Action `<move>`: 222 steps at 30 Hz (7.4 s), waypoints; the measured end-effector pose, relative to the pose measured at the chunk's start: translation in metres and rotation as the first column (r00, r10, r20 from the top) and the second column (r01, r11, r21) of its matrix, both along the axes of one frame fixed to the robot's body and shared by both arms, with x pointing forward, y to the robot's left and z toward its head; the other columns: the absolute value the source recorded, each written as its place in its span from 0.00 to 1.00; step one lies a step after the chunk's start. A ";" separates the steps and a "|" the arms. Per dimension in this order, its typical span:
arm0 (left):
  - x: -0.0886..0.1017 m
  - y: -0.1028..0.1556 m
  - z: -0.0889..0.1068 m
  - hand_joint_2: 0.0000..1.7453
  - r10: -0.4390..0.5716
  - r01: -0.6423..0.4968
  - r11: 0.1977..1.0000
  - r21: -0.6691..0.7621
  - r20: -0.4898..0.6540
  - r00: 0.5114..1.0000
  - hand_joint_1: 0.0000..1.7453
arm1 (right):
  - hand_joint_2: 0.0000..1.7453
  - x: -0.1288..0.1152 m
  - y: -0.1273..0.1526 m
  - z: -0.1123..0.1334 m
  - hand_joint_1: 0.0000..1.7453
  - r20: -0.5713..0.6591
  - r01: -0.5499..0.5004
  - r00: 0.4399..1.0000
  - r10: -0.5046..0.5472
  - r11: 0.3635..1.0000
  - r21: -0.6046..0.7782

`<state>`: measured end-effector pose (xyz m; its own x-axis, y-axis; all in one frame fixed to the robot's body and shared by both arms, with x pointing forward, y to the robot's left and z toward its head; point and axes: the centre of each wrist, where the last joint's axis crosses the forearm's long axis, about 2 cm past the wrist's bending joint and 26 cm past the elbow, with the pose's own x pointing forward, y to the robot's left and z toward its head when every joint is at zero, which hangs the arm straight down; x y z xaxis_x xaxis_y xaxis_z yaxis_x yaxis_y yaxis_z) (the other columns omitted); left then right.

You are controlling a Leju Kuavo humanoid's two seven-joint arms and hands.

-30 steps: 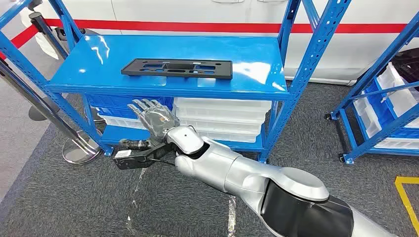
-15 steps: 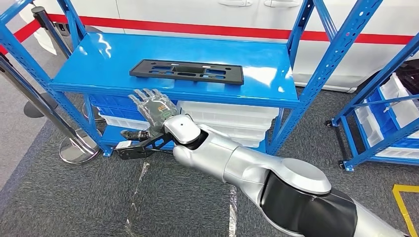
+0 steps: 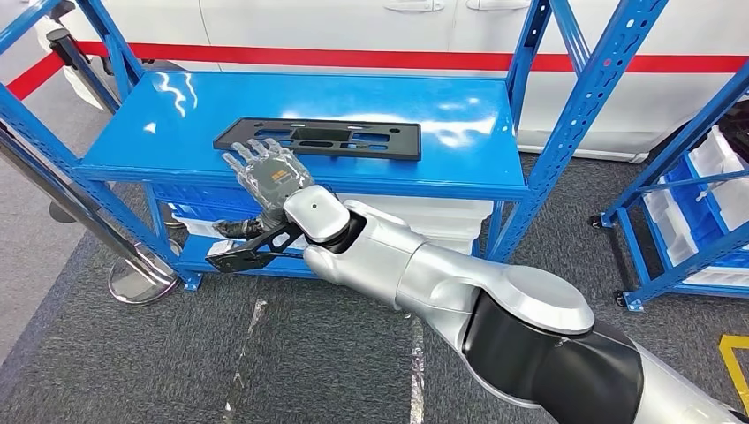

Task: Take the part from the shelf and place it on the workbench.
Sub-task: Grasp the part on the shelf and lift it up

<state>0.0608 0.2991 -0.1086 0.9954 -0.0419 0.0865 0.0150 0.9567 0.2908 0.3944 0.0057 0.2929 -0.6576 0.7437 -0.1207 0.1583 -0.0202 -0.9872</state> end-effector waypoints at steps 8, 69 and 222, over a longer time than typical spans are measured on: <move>-0.002 0.001 0.000 0.00 -0.001 0.001 1.000 0.006 -0.023 1.000 0.00 | 0.00 0.004 -0.005 0.001 0.00 0.014 0.028 1.000 -0.028 1.000 -0.010; -0.003 0.002 0.000 0.00 -0.007 0.007 1.000 0.004 -0.004 1.000 0.00 | 1.00 0.037 -0.074 -0.039 0.00 -0.144 0.252 0.949 -0.281 0.949 -0.191; -0.002 0.002 0.000 1.00 0.033 -0.033 0.999 -0.003 0.044 0.998 0.00 | 1.00 0.009 -0.070 -0.063 1.00 0.143 0.064 0.988 -0.053 0.995 -0.079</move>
<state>0.0588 0.3009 -0.1089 0.9914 -0.0090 0.1303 -0.0292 0.9570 0.2885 0.4034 -0.0648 0.2301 -0.5855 0.7640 -0.2712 0.2911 -0.1141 -0.9499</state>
